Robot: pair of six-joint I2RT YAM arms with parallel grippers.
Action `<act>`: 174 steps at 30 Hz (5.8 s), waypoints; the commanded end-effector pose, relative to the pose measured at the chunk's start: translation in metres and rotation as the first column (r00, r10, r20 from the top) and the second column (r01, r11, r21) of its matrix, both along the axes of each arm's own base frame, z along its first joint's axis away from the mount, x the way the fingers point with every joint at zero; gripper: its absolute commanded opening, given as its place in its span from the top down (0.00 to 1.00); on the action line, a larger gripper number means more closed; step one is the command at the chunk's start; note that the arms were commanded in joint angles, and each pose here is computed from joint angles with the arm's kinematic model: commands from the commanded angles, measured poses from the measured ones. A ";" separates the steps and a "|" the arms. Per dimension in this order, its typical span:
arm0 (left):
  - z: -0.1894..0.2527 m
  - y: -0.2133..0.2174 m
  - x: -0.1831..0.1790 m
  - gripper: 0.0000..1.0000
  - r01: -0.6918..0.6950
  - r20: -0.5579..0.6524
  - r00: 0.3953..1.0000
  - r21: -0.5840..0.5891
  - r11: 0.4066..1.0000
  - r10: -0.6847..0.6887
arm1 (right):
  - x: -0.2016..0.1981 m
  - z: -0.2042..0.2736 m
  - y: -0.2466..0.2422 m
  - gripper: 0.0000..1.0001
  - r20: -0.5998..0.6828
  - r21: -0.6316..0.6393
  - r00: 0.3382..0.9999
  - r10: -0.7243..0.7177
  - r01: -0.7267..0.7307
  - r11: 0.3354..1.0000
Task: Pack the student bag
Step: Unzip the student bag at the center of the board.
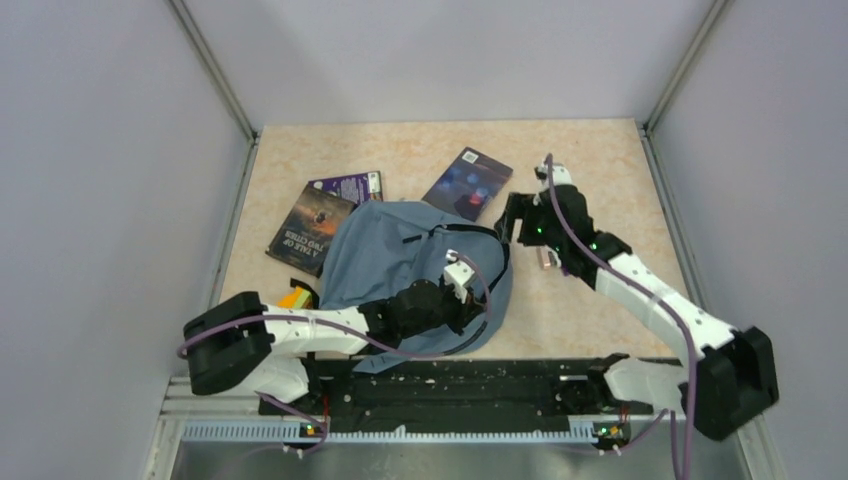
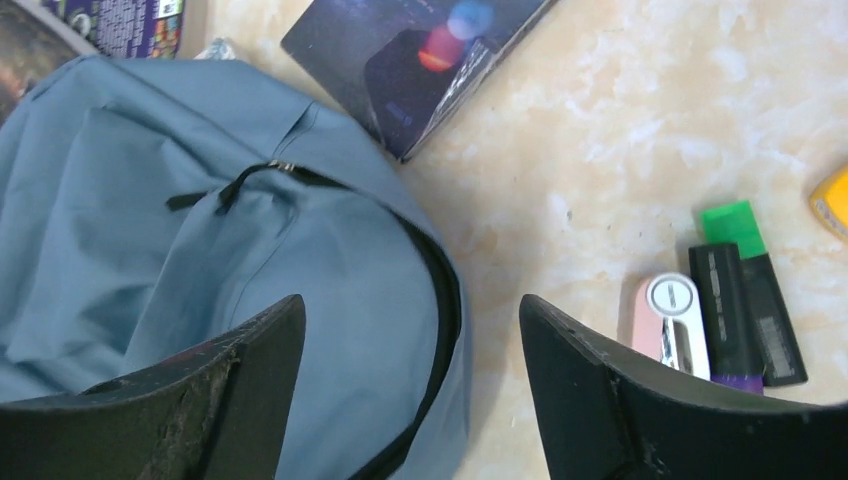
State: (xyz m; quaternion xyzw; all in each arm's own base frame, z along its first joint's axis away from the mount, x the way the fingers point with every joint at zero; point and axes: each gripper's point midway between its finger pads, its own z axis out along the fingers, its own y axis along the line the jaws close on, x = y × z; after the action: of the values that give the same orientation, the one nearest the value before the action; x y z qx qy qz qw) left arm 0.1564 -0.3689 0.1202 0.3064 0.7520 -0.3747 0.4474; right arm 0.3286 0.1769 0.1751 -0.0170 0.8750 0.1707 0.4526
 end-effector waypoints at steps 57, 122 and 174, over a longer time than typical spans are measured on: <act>0.008 -0.007 -0.013 1.00 0.075 -0.004 0.997 -0.055 0.996 -0.076 | -0.049 -0.066 -0.027 1.00 -0.091 -0.042 0.989 -0.114 0.111 0.993; -0.008 0.001 -0.024 1.00 0.100 -0.046 0.994 -0.055 0.994 -0.102 | -0.074 -0.066 -0.016 1.00 -0.127 -0.020 0.986 -0.111 0.110 0.994; -0.023 -0.012 -0.054 1.00 0.242 -0.124 0.959 -0.115 0.964 -0.255 | -0.073 -0.068 -0.040 0.33 -0.192 0.024 0.979 -0.066 0.072 0.997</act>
State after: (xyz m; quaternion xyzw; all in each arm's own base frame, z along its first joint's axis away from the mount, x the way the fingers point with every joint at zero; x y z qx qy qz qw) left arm 0.1189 -0.3605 0.0785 0.3331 0.7516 -0.4294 0.3738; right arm 0.2697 0.1487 0.1074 0.0299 0.9118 0.1796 0.3680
